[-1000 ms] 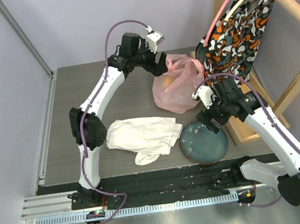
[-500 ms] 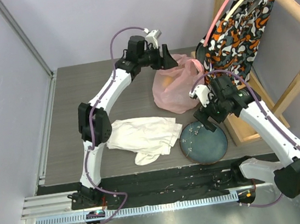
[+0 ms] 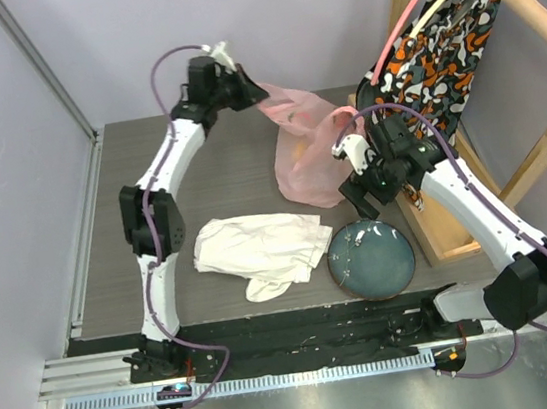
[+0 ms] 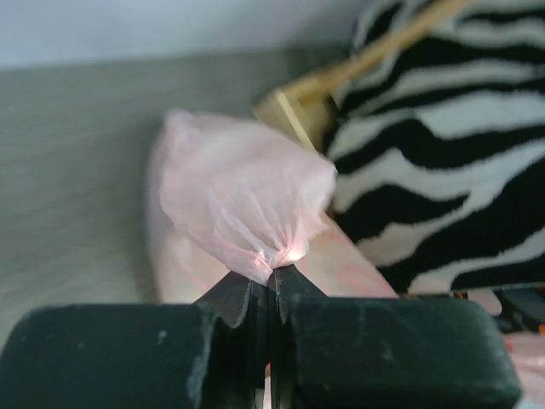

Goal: Take the fake fruits out of the plastic bag
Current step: Adjust the plastic bag at the center of the board, then move the plate to the center of the board, then move the distractor to the center of the board, then adjust the plastic bag at the center of the board.

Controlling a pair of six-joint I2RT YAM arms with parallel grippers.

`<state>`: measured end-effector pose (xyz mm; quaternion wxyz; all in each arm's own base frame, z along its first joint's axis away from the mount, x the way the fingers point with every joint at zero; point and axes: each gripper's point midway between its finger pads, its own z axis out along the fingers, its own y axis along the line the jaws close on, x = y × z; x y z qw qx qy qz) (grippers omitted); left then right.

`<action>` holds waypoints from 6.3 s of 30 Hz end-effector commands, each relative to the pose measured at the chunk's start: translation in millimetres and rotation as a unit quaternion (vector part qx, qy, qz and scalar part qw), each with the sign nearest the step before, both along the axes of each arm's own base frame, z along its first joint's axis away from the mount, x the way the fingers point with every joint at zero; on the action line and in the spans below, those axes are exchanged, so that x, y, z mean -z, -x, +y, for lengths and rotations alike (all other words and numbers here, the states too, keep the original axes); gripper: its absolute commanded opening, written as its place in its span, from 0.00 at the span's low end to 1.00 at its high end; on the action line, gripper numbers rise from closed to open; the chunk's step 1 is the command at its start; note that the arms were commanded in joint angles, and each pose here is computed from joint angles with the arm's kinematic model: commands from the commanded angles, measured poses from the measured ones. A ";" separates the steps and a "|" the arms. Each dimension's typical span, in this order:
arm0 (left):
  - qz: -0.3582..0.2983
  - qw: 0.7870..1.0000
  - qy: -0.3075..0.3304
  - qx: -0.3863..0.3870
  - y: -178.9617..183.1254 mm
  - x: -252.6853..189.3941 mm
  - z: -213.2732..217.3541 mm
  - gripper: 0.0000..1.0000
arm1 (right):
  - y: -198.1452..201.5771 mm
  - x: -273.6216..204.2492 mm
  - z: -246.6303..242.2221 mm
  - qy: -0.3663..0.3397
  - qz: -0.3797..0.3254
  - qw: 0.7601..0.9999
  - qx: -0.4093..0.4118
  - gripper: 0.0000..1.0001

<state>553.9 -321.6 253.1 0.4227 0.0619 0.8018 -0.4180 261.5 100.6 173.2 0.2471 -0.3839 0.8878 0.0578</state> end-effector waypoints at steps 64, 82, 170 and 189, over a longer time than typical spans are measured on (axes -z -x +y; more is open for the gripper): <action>0.268 0.909 -0.313 -0.068 288.2 101.0 409.4 0.39 | -3.8 138.1 241.7 0.045 0.003 0.909 -0.415 0.45; -0.069 0.944 -0.323 -0.014 159.1 -49.8 244.2 0.94 | -52.3 -36.3 179.0 -0.045 -0.144 0.972 -0.183 0.58; -0.030 0.995 -0.086 0.032 225.3 -51.1 121.5 0.00 | -49.2 -155.2 150.1 -0.211 -0.143 0.959 -0.127 0.57; -0.005 1.000 -0.016 0.021 204.0 -69.7 115.6 0.00 | -89.5 -42.9 222.5 -0.202 -0.067 0.966 -0.144 0.17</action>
